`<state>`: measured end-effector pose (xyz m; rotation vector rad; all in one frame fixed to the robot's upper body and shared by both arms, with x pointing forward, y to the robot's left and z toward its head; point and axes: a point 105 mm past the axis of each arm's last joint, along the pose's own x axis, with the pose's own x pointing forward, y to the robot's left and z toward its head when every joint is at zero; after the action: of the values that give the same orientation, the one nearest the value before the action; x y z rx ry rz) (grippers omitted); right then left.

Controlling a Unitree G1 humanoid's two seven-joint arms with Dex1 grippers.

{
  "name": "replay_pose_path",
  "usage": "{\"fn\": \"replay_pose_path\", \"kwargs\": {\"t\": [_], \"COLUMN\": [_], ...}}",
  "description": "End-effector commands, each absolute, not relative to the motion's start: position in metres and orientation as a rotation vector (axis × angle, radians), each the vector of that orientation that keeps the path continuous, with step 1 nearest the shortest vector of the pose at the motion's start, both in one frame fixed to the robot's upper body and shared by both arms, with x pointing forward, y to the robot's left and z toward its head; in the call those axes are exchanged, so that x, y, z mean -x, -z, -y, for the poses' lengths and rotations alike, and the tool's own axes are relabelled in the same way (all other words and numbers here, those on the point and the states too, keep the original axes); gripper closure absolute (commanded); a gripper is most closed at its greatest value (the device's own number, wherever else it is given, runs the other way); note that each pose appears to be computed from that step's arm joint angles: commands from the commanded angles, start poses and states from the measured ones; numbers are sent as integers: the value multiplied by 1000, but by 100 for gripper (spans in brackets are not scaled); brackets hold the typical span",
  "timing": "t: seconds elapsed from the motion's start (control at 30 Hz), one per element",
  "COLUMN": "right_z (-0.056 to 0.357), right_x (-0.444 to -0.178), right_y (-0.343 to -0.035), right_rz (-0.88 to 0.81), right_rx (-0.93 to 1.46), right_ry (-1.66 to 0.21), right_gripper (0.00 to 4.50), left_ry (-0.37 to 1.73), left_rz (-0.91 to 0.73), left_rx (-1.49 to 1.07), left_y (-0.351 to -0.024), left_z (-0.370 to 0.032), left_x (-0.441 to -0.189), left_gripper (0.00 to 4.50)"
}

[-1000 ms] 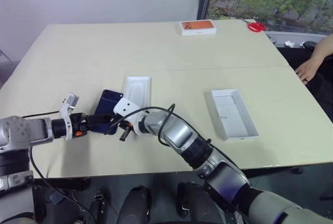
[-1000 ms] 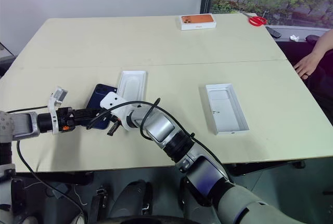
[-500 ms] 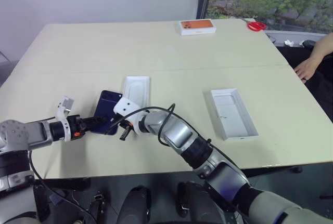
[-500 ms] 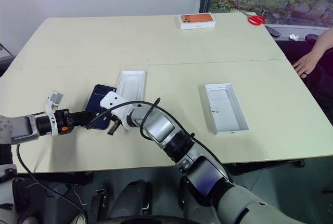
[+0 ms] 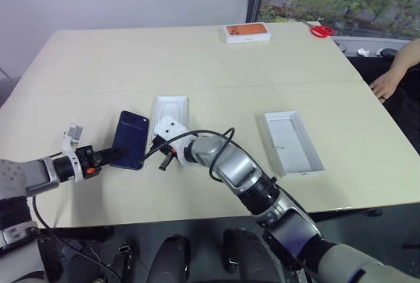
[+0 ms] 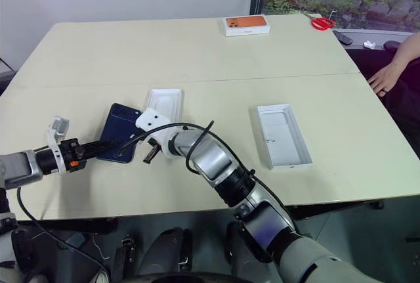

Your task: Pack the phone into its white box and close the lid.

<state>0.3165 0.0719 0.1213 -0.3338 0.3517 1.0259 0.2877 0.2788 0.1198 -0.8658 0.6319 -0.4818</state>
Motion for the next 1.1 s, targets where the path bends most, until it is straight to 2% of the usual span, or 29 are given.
{"fn": "replay_pose_path", "kwargs": {"t": [0.03, 0.23, 0.5, 0.63, 1.1], "right_z": [-62, -28, 10, 19, 34], "right_x": [-305, -294, -297, -300, -303], "right_y": [-153, -171, -178, -182, -177], "right_rz": [-273, -251, -246, -243, -260], "right_rx": [262, 228, 261, 276, 305], "right_ry": [-1050, -1016, -913, -879, -831], "right_gripper": [450, 450, 450, 450, 450], "left_ry": [548, 658, 684, 665, 628], "left_rz": [-487, -469, -552, -625, -649], "left_rx": [855, 821, 856, 846, 847], "left_y": [-155, -177, -174, -164, -160], "left_z": [-278, -241, -189, -181, -189], "left_x": [-293, -310, -346, -351, -361], "left_gripper": [447, 447, 447, 447, 447]}}
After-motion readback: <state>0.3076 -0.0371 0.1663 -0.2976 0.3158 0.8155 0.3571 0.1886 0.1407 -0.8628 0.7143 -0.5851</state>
